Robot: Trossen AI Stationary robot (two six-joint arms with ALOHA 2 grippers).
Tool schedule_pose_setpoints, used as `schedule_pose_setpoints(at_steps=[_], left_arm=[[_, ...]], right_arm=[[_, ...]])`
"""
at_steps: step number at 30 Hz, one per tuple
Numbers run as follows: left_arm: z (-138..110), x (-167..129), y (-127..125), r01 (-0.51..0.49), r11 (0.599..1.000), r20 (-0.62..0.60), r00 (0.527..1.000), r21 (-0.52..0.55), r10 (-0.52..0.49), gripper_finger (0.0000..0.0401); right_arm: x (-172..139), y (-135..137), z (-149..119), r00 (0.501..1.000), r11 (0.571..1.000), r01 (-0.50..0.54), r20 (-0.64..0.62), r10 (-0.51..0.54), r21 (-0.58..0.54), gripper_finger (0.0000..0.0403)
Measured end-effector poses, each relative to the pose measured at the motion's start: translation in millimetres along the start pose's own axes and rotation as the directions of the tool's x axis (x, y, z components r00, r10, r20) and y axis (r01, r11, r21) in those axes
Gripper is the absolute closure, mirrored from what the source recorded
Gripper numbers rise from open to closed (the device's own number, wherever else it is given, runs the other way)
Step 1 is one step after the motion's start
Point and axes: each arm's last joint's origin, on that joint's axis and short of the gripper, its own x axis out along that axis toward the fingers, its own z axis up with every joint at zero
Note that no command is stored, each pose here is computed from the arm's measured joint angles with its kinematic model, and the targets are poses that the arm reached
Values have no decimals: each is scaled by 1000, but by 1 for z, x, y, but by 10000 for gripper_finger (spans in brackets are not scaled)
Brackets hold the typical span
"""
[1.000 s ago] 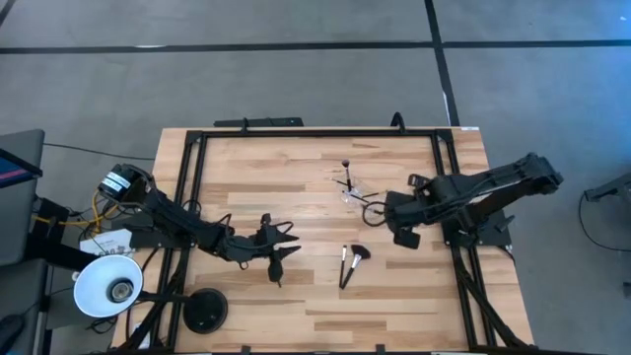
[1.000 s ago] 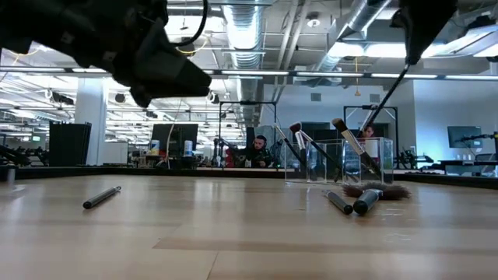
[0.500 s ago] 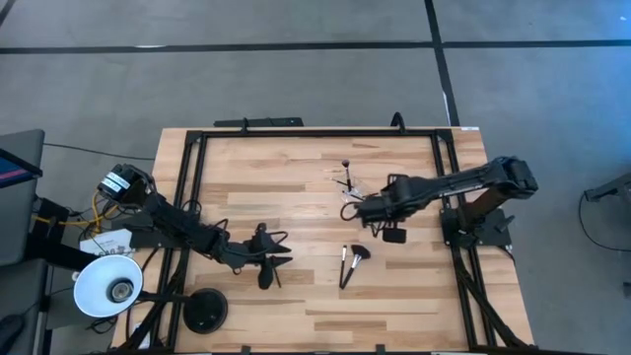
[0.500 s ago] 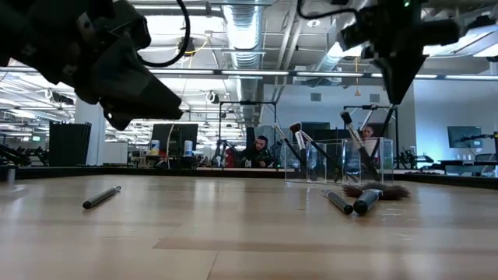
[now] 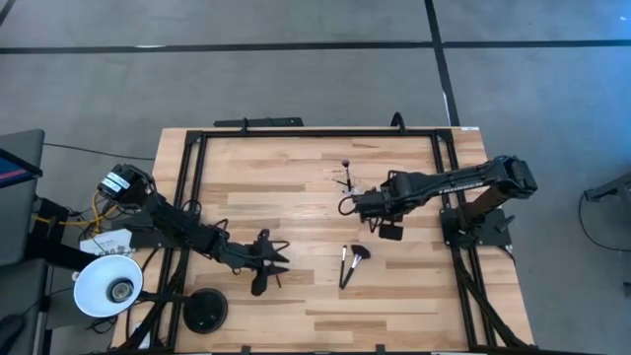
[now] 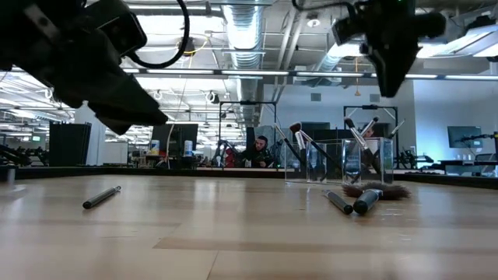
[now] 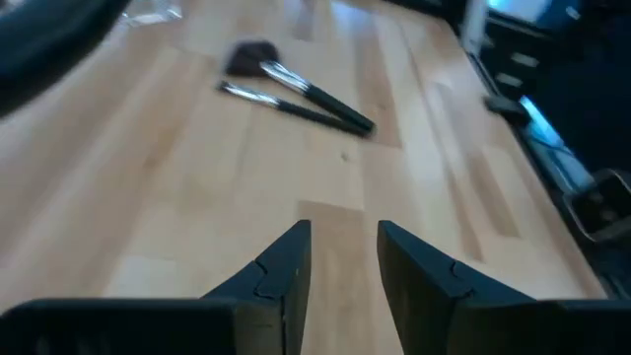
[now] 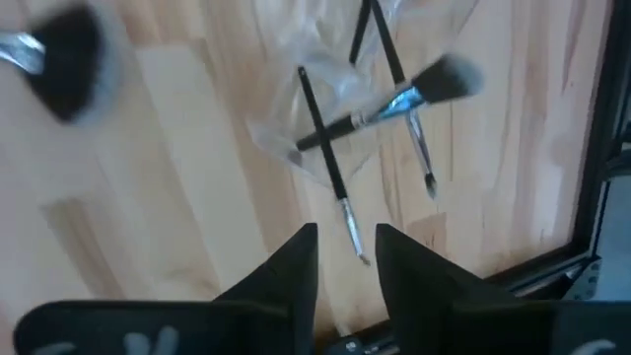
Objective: Put items in baskets/containers
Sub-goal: Put the eyeshadow brush into the transparent organizer
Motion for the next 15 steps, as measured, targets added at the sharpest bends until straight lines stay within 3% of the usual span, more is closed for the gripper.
schedule_pose_setpoints(at_steps=[3,8,15], left_arm=[[-2,-1,-3,48,999,-27,998,-9,-49,286],[-20,-8,-4,117,984,-128,987,137,-100,286],[-44,-17,23,59,978,-209,978,202,-16,286]], right_arm=[[-14,7,4,997,999,-27,70,25,21,296],[-34,28,12,964,996,-87,249,88,-16,290],[-55,66,24,834,977,-175,509,212,-120,290]])
